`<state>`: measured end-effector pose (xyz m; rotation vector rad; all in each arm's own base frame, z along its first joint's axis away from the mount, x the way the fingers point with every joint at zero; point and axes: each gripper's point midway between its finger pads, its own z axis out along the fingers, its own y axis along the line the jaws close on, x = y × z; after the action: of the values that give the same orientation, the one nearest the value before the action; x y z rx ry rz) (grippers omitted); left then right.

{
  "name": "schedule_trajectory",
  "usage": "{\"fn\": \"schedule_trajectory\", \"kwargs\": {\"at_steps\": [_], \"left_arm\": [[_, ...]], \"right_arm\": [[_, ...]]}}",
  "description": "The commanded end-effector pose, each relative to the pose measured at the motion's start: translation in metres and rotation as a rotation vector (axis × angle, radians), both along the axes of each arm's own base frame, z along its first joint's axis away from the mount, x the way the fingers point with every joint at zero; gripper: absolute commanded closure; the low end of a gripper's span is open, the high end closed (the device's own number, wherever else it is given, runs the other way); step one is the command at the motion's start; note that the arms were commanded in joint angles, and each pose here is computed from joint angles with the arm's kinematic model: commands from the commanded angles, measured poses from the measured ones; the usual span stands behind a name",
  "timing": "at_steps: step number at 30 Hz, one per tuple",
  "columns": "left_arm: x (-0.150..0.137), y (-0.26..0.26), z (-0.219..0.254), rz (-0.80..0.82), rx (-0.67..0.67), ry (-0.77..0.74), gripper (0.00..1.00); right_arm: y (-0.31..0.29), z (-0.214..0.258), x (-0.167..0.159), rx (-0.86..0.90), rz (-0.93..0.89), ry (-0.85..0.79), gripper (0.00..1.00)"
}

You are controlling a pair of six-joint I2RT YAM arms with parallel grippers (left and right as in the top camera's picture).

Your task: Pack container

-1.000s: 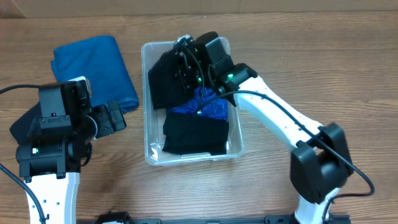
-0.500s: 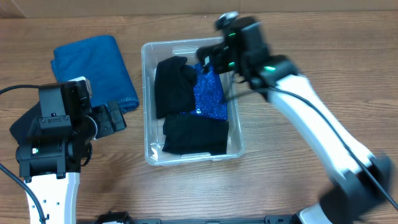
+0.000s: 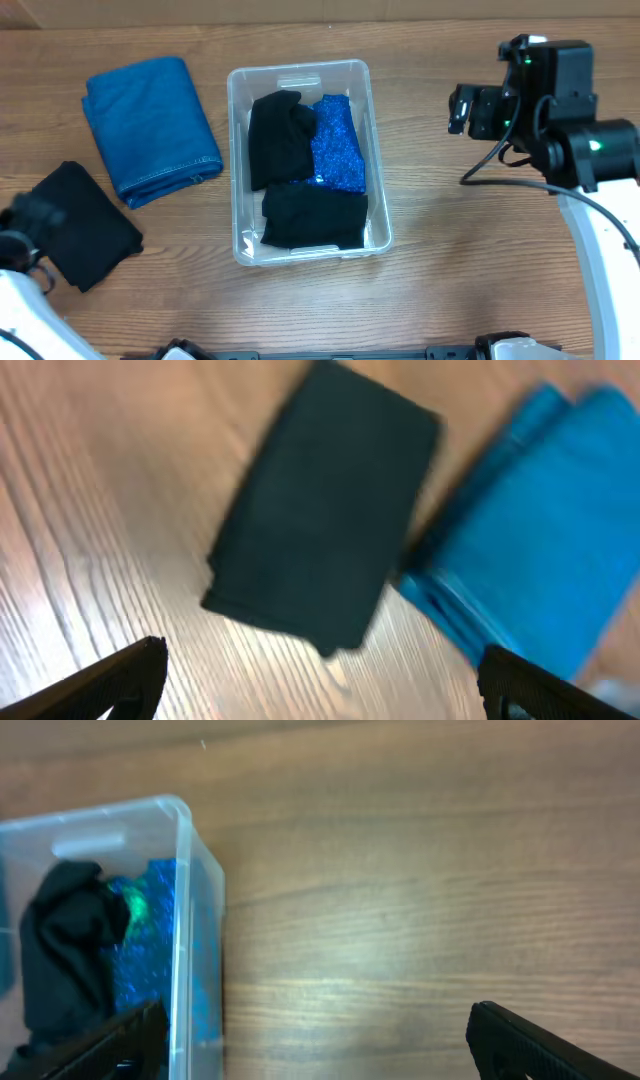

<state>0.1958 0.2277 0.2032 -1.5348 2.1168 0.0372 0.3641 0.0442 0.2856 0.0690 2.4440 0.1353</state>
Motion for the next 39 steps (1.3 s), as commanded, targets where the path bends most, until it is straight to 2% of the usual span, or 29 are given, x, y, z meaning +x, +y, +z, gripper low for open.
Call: {"fn": "schedule_trajectory", "kwargs": {"at_steps": [1, 8, 13, 17, 18, 21, 22, 24, 25, 26, 29, 33, 37, 39], "left_arm": [[-0.010, 0.027, -0.047, 0.122, -0.142, 0.007, 0.00], [0.020, 0.063, -0.138, -0.061, -0.224, 0.069, 0.00], [0.026, 0.069, -0.190, -0.131, -0.273, 0.104, 0.00], [0.057, 0.058, -0.209, -0.241, -0.340, -0.041, 0.00], [0.061, 0.054, -0.212, -0.251, -0.362, -0.061, 0.02], [0.075, 0.040, -0.212, -0.286, -0.427, -0.142, 0.31], [0.081, 0.036, -0.207, -0.303, -0.444, -0.181, 0.50], [0.087, 0.030, -0.200, -0.320, -0.466, -0.222, 0.78], [0.089, 0.027, -0.195, -0.322, -0.477, -0.239, 0.91], [0.090, 0.025, -0.189, -0.325, -0.486, -0.260, 0.96], [0.099, 0.024, -0.153, -0.322, -0.470, -0.341, 0.96], [0.112, 0.017, -0.079, -0.342, -0.381, -0.460, 0.96], [0.126, -0.033, 0.016, -0.471, -0.254, -0.582, 0.96], [0.132, -0.078, 0.058, -0.594, -0.179, -0.631, 0.96]], "right_arm": [[0.002, -0.009, 0.002, 0.004, 0.012, 0.029, 0.00], [0.003, -0.019, 0.006, 0.004, 0.014, 0.062, 0.00], [0.003, -0.025, 0.005, 0.001, 0.014, 0.085, 0.00], [0.003, -0.027, 0.004, 0.000, 0.013, 0.094, 0.00], [0.003, -0.027, 0.004, 0.000, 0.013, 0.094, 0.00], [0.003, -0.027, 0.004, 0.000, 0.013, 0.095, 0.00], [0.003, -0.027, 0.004, 0.000, 0.013, 0.095, 0.00], [0.003, -0.027, 0.004, 0.000, 0.013, 0.096, 0.00], [0.003, -0.027, 0.003, 0.000, 0.013, 0.096, 0.00], [0.003, -0.027, 0.003, 0.000, 0.013, 0.098, 0.00], [0.003, -0.028, 0.002, -0.001, 0.014, 0.102, 0.00], [0.003, -0.028, 0.002, -0.001, 0.014, 0.102, 0.00], [0.003, -0.028, 0.002, -0.001, 0.014, 0.102, 0.00], [0.003, -0.028, 0.002, -0.001, 0.014, 0.102, 0.00]]}}
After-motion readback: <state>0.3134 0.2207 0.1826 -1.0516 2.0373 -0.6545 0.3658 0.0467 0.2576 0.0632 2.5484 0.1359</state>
